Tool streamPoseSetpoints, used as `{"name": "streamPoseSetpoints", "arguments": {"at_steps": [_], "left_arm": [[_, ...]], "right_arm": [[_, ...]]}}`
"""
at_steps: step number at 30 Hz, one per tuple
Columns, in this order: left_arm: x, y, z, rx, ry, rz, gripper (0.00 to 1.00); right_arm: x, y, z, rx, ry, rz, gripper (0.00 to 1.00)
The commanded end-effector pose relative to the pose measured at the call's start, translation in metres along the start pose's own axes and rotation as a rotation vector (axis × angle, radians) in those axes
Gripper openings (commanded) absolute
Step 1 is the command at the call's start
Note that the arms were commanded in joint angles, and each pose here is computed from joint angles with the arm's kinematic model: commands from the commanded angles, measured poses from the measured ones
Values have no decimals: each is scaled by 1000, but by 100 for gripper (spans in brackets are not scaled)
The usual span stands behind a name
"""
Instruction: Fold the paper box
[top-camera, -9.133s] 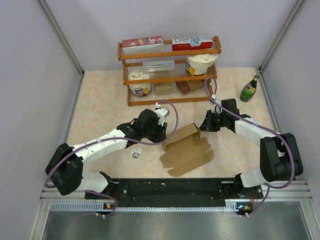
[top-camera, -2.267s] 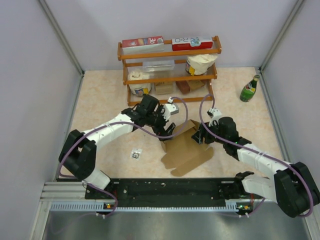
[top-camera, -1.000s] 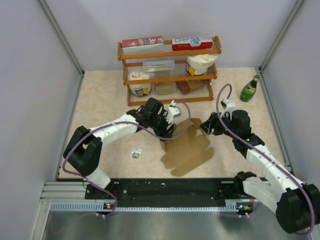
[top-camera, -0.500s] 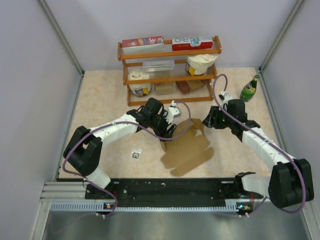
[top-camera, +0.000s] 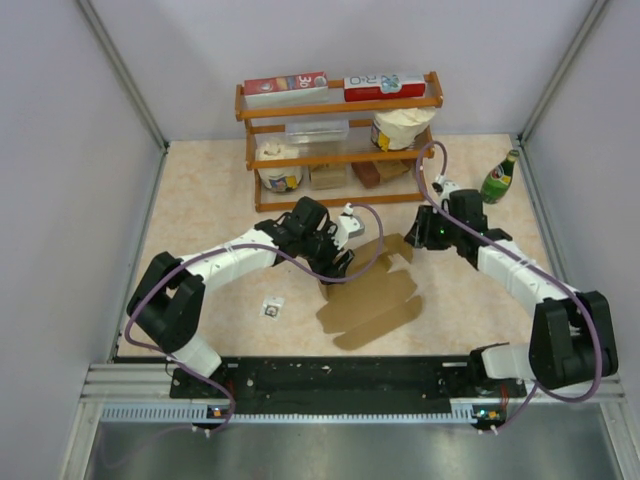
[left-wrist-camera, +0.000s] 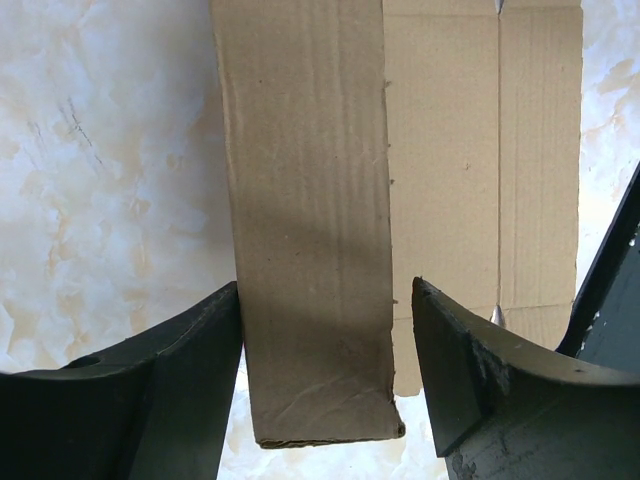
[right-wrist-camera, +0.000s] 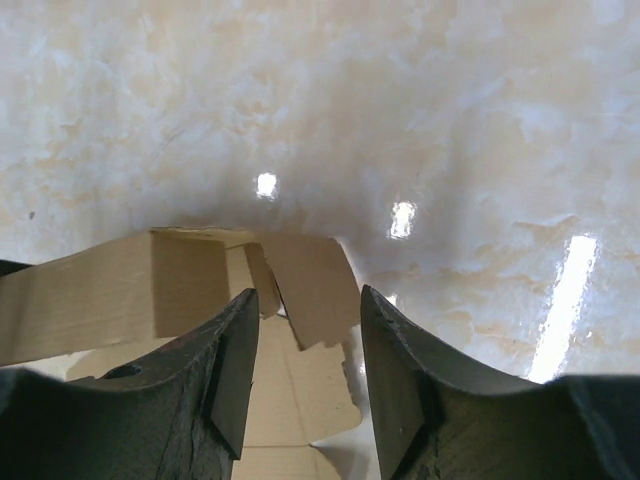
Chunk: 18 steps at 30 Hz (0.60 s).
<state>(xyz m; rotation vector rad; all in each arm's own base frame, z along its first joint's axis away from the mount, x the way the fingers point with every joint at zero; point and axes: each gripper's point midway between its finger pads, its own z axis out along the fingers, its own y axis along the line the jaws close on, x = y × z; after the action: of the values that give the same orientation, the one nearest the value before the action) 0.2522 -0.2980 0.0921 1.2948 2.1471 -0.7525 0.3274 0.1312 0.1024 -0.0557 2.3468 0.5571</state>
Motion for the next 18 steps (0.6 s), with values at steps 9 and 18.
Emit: {"name": "streamPoseSetpoints", "arguments": {"at_steps": [9, 18], "left_arm": [[-21, 1, -8, -21, -45, 26, 71], [-26, 4, -10, -37, -51, 19, 71]], "right_arm": [[-61, 26, -11, -92, -151, -31, 49], [-29, 26, -11, -123, -18, -61, 44]]}}
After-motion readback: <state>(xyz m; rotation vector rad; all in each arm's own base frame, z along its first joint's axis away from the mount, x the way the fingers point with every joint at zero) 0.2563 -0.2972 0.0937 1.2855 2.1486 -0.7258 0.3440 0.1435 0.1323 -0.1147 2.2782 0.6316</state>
